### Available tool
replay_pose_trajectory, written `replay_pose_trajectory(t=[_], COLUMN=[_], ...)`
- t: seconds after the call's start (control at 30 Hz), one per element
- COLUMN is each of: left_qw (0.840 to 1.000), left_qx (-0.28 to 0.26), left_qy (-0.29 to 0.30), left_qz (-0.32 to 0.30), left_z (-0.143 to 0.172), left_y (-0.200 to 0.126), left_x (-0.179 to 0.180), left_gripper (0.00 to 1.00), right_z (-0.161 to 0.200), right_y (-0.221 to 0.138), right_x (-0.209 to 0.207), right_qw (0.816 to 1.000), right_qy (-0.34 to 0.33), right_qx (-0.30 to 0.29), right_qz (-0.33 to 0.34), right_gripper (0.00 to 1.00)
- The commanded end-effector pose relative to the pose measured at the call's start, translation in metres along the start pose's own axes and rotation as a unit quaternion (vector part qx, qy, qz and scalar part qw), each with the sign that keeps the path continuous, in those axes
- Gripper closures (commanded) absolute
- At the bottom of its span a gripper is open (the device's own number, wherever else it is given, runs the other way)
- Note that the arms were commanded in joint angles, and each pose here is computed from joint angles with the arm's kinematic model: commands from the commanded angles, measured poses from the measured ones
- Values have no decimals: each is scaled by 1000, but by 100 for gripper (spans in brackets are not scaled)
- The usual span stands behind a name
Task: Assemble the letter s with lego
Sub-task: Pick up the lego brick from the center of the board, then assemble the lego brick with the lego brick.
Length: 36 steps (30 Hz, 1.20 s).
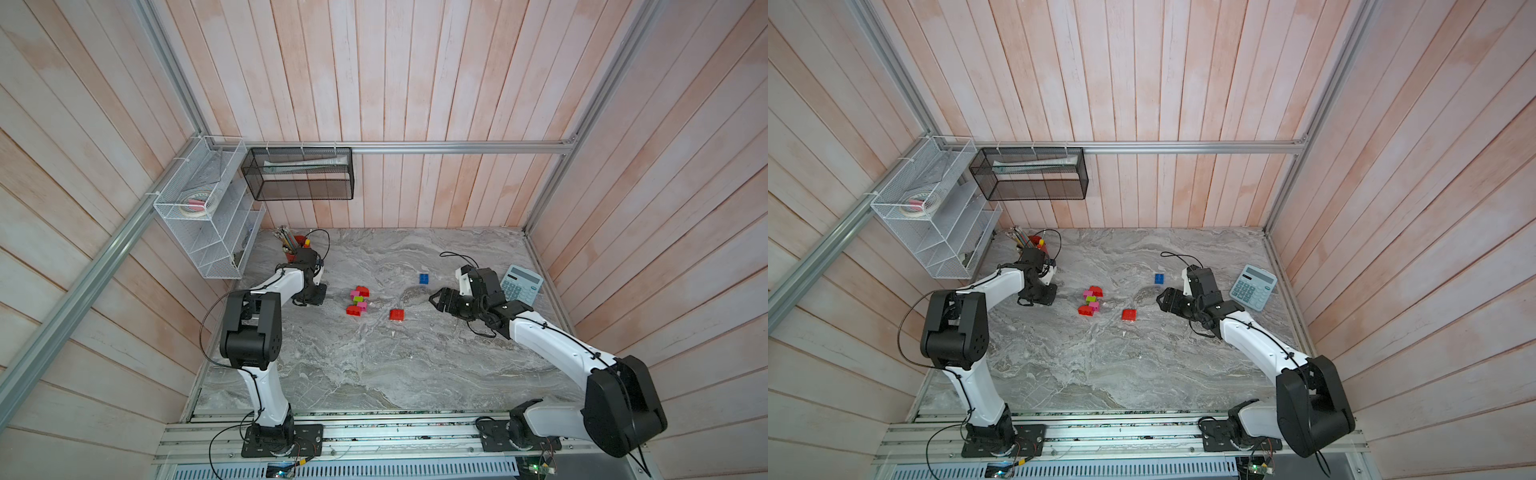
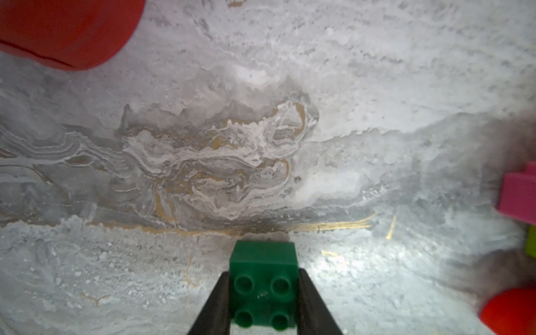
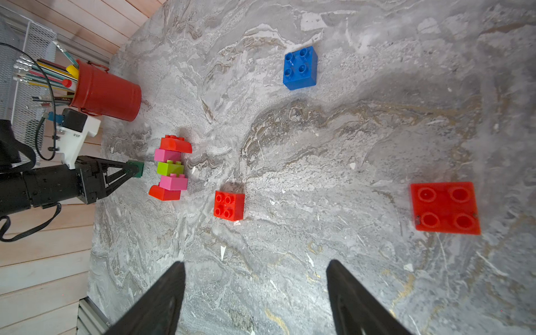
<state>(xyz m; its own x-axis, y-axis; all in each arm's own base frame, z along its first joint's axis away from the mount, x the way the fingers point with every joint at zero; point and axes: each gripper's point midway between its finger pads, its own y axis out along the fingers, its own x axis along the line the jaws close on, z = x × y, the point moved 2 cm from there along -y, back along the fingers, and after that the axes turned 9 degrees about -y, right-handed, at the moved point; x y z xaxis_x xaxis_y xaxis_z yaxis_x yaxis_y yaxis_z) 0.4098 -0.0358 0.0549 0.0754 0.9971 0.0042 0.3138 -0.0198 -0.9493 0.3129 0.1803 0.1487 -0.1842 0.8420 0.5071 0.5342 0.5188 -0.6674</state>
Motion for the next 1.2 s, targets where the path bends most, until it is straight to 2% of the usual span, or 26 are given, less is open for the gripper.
replay_pose_trajectory(t=[0.0, 0.37, 0.6, 0.83, 1.17], left_qw=[1000, 999, 995, 991, 991], left_qx=[-15, -8, -4, 17, 31], left_qy=[-8, -31, -72, -106, -104], left_qz=[14, 37, 63, 75, 80], left_z=[-8, 13, 24, 34, 43], left_y=[-28, -77, -96, -98, -92], left_x=[-12, -63, -109, -153, -217], left_gripper=[66, 66, 66, 66, 66], right_z=[0, -3, 0, 6, 16], right_y=[2, 4, 8, 11, 10], right_x=[-1, -7, -2, 0, -6], right_qw=[1000, 1000, 999, 998, 997], right_qy=[-2, -4, -16, -23, -20], right_qx=[-1, -1, 9, 17, 19], right_qz=[-6, -10, -33, -59, -78], right_gripper=[22, 22, 21, 20, 19])
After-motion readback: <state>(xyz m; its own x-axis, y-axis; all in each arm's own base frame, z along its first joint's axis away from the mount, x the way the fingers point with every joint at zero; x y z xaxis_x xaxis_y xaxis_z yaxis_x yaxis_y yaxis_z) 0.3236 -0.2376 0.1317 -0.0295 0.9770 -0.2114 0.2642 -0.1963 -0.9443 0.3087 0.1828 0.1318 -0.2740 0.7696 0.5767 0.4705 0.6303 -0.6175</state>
